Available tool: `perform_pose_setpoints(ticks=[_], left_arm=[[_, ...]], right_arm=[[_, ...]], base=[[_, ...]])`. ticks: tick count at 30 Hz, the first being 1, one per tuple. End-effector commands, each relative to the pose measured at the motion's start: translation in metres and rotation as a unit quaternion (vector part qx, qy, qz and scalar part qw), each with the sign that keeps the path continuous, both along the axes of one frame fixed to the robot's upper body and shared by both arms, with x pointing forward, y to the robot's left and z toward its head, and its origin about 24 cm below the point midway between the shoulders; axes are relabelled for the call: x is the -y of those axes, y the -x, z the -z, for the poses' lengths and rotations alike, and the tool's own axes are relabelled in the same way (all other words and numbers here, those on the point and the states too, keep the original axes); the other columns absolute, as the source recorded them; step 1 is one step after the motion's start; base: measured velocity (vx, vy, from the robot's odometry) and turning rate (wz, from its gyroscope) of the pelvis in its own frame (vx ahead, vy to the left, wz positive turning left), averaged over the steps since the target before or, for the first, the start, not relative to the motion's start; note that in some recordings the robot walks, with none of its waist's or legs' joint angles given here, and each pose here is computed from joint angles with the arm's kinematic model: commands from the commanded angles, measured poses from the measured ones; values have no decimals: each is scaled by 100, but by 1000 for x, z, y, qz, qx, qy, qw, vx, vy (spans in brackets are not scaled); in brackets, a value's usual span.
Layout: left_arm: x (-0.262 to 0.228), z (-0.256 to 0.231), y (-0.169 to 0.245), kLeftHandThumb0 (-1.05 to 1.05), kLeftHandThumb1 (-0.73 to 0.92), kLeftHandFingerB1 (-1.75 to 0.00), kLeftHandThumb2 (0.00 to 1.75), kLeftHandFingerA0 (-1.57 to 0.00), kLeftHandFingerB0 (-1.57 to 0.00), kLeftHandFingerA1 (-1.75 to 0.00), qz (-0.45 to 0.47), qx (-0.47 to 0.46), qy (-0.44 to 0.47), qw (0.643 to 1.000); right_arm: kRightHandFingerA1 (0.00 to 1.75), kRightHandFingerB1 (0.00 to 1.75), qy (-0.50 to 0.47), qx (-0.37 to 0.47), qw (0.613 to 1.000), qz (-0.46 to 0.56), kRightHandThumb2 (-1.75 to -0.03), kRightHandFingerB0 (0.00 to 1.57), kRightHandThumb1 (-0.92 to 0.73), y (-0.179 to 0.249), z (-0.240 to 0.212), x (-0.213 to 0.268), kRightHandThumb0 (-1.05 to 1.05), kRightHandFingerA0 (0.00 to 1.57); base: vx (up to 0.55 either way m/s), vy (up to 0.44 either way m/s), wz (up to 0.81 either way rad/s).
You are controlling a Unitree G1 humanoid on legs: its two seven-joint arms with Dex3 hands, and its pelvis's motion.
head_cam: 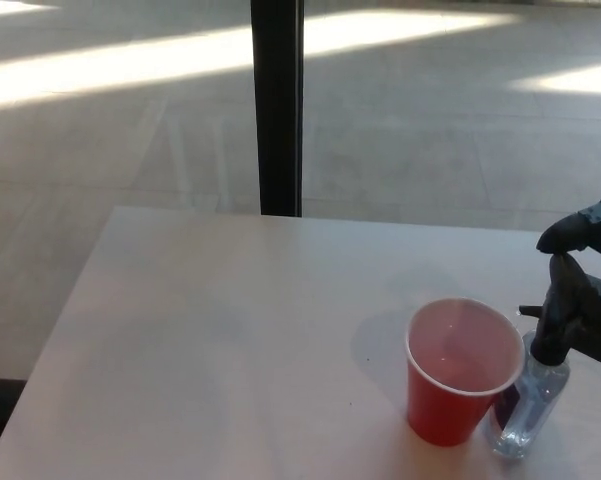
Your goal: The robot uses its right hand fist to press the hand soap kept in the middle of the table to get liquid hand soap out
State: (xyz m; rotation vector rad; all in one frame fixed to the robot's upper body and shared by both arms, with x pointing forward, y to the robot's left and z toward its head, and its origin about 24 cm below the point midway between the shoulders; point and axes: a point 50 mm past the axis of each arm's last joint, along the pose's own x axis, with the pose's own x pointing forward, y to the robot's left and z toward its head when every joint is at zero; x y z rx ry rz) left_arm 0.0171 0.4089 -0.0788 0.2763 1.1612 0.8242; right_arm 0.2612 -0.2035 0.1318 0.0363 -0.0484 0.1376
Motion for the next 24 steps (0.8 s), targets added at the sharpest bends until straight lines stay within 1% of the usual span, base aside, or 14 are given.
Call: perform_pose_setpoints(ticks=[1, 3, 4, 7, 9, 11, 12, 13, 14, 16, 17, 18, 21, 24], left_arm=[[-6, -5, 1, -21, 36, -77, 85, -78, -55, -92, 3, -5, -14, 1000], [-6, -6, 2, -20, 36, -77, 87, -77, -55, -93, 1, -1, -13, 1000], [-6, -6, 2, -20, 36, -77, 88, -76, -54, -92, -1, 1, -11, 1000], [-7, -6, 3, -21, 36, -77, 87, -77, -55, -92, 2, -5, -13, 1000], [-7, -6, 4, -21, 34, -79, 88, -82, -57, -96, 2, -6, -14, 1000], [-8, -6, 5, -21, 34, -79, 88, -82, -57, -96, 2, -7, -15, 1000], [-8, -6, 6, -21, 35, -76, 86, -82, -54, -95, -1, -8, -14, 1000], [-8, -5, 6, -21, 35, -76, 86, -82, -54, -95, -6, -8, -14, 1000], [-8, -5, 6, -20, 36, -76, 86, -79, -54, -92, -5, -10, -14, 1000], [-8, -5, 7, -19, 36, -76, 86, -79, -54, -92, -6, -11, -13, 1000], [-8, -6, 7, -20, 34, -77, 87, -80, -54, -95, -11, -7, -14, 1000], [-8, -6, 7, -20, 35, -77, 87, -80, -55, -95, -9, -10, -14, 1000], [-8, -5, 8, -21, 36, -76, 85, -81, -54, -95, -12, -15, -13, 1000], [-7, -5, 9, -19, 35, -76, 86, -77, -53, -93, -16, -5, -9, 1000]], right_arm=[[175, 165, 18, -178, 984, 2, -100, 53, -70, 19, 66, 3, -26, 93], [175, 164, 22, -173, 985, 5, -97, 53, -73, 14, 59, 2, -25, 93], [175, 167, 30, -161, 986, 6, -103, 54, -70, 10, 52, 1, -24, 94], [175, 164, 35, -133, 991, -4, -104, 57, -66, 0, 35, 1, -27, 97], [175, 163, 31, -104, 994, -17, -107, 57, -64, -10, 14, 0, -28, 98], [175, 163, 27, -99, 995, -20, -107, 57, -64, -12, 10, 0, -28, 98], [175, 159, 26, -86, 996, -21, -106, 61, -62, -16, -1, 1, -27, 99], [175, 159, 23, -64, 997, -24, -106, 61, -62, -22, -18, 2, -27, 99], [175, 147, 16, -55, 998, -20, -108, 71, -62, -24, -28, 2, -28, 98], [175, 144, 5, -53, 998, -16, -105, 71, -62, -27, -34, 2, -28, 98], [175, 147, -3, -31, 999, -15, -103, 70, -65, -30, -55, 4, -27, 97], [175, 144, -17, -24, 999, -14, -102, 70, -66, -31, -63, 5, -27, 97], [175, 136, -45, -2, 999, -11, -107, 66, -65, -31, -84, 9, -26, 94], [175, 131, -102, 59, 993, 16, -99, 64, -71, -23, -126, 34, -25, 92]], base=[[0, 0, 0], [0, 0, 0], [0, 0, 0], [0, 0, 0], [0, 0, 0], [0, 0, 0], [0, 0, 0], [0, 0, 0], [0, 0, 0], [0, 0, 0], [0, 0, 0], [0, 0, 0], [0, 0, 0], [0, 0, 0]])
